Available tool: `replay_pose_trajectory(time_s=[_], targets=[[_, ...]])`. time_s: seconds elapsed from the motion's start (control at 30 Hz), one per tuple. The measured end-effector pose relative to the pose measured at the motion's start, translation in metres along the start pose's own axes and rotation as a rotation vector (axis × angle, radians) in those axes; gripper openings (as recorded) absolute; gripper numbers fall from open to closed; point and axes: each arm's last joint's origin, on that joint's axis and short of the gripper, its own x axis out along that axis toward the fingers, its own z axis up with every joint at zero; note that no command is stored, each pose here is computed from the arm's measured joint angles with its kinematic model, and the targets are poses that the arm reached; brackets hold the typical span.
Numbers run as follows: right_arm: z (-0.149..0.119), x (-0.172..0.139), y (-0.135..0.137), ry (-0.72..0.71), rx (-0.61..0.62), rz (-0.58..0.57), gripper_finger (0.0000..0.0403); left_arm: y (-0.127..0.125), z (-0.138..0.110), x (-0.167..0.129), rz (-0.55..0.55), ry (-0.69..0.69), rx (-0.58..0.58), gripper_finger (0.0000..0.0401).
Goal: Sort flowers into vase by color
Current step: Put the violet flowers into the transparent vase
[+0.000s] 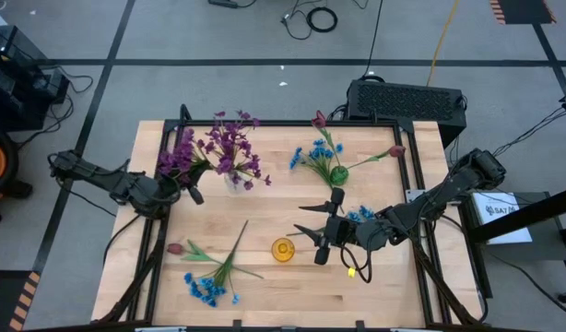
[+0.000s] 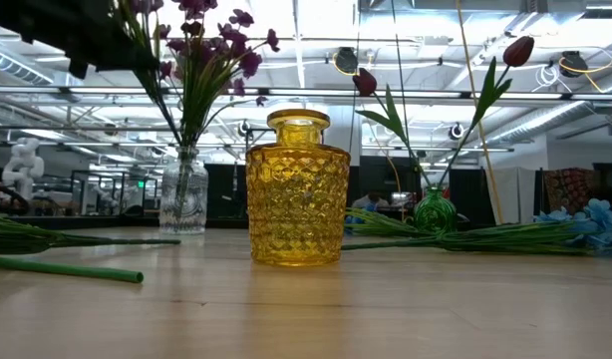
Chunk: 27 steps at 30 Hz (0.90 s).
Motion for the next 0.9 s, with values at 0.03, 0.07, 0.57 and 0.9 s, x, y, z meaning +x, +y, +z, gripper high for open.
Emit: replay_pose_trajectory(time_s=[0.03,0.07,0.57,0.9], targets=[[0.0,0.0,0.0,0.0,0.0,0.0,0.021,0.0,-0.001,0.001,0.007,0.005,0.006,0.0029],[0.0,0.0,0.0,0.0,0.0,-0.001,0.021,-0.001,-0.002,0.002,0.013,0.008,0.011,0.0029],[0.0,0.0,0.0,0.0,0.0,0.0,0.021,-0.01,-0.012,0.018,0.082,0.063,0.065,0.0047],[0.0,0.0,0.0,0.0,0.0,0.0,0.021,-0.013,-0.013,0.023,0.102,0.064,0.081,0.0152]])
